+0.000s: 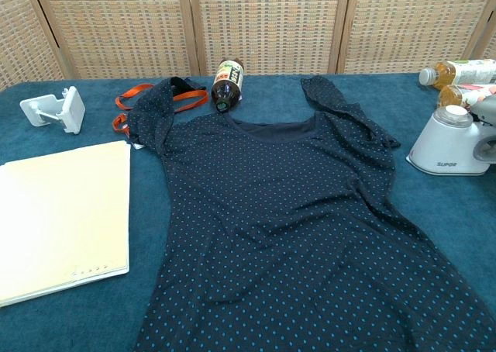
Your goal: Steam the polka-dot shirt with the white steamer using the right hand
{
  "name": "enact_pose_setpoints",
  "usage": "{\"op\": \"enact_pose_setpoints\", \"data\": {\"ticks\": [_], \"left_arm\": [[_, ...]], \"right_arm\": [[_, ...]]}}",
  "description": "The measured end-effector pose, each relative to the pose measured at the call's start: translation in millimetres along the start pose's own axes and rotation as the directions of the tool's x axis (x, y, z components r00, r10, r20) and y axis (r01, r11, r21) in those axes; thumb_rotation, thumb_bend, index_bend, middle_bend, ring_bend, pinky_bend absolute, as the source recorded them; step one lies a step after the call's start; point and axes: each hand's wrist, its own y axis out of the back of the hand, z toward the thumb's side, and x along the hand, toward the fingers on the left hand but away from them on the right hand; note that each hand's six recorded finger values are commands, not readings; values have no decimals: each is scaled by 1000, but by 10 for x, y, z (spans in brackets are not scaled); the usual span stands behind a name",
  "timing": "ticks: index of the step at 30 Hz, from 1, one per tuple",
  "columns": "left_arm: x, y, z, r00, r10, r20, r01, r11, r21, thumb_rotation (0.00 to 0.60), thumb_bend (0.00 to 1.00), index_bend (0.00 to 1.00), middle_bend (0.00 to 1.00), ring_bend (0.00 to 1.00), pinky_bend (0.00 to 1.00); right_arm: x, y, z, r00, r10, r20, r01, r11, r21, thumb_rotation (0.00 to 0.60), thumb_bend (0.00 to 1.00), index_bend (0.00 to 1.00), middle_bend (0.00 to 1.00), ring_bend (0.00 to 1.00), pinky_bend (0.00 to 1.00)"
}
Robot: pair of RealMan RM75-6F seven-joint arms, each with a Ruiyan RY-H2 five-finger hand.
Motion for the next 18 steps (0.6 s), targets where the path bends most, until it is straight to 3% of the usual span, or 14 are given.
{"op": "enact_pose_setpoints", "data": {"ticks": [3,6,13,18], "left_arm": [[6,-3,6,1000,-2,0,2,1000,0,600,0,0,0,0,0],[9,-3,7,1000,-2,-1,2,1000,-1,600,0,0,0,0,0],[15,-5,-1,1000,-6,-1,6,1000,-6,600,0,0,0,0,0],[32,-4,-22,1000,-9,-4,9,1000,-14,600,0,0,0,0,0]], "right_arm": [[-5,26,1,1000,-19,-3,19,999,-37,600,1000,775,664,614,764],[-6,84,-16,998,-55,-6,54,996,-74,600,1000,848,676,645,853],[22,350,-129,983,-184,-24,180,977,-110,600,1000,865,679,651,889],[61,751,-288,945,-324,-48,315,939,-141,600,1000,867,679,655,895]]}}
